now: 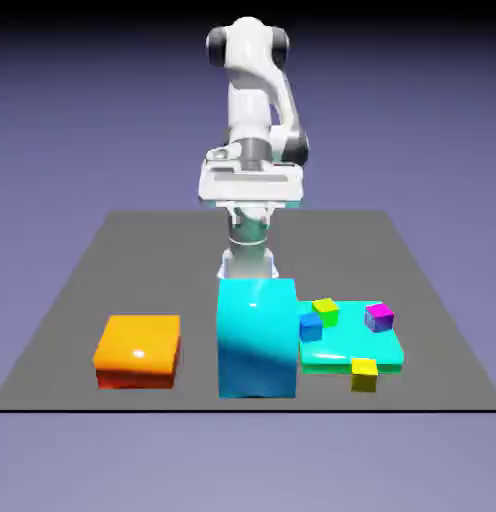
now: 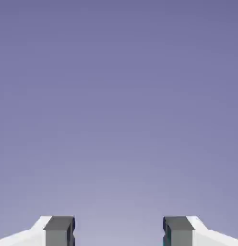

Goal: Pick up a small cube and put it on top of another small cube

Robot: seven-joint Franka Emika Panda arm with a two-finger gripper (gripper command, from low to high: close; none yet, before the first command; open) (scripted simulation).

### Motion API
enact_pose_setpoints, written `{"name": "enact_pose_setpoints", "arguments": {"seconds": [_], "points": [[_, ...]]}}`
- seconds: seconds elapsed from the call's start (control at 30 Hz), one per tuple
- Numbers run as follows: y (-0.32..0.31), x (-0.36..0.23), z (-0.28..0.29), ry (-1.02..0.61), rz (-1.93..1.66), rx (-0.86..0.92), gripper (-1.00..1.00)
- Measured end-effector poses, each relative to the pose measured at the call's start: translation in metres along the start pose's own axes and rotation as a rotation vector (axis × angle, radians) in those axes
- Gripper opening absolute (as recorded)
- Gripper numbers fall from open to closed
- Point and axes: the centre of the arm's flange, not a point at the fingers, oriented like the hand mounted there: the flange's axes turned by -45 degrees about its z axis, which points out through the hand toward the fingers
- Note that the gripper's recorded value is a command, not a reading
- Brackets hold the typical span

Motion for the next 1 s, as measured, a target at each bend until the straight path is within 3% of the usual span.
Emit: {"name": "enact_pose_setpoints", "arguments": {"seconds": [0.6,1.0], "points": [[-0.162,-0.046,0.174,-0.427,-0.03,-0.07,0.0],[-0.245,-0.125,0.232,-0.571,0.104,-0.073,0.0]]}}
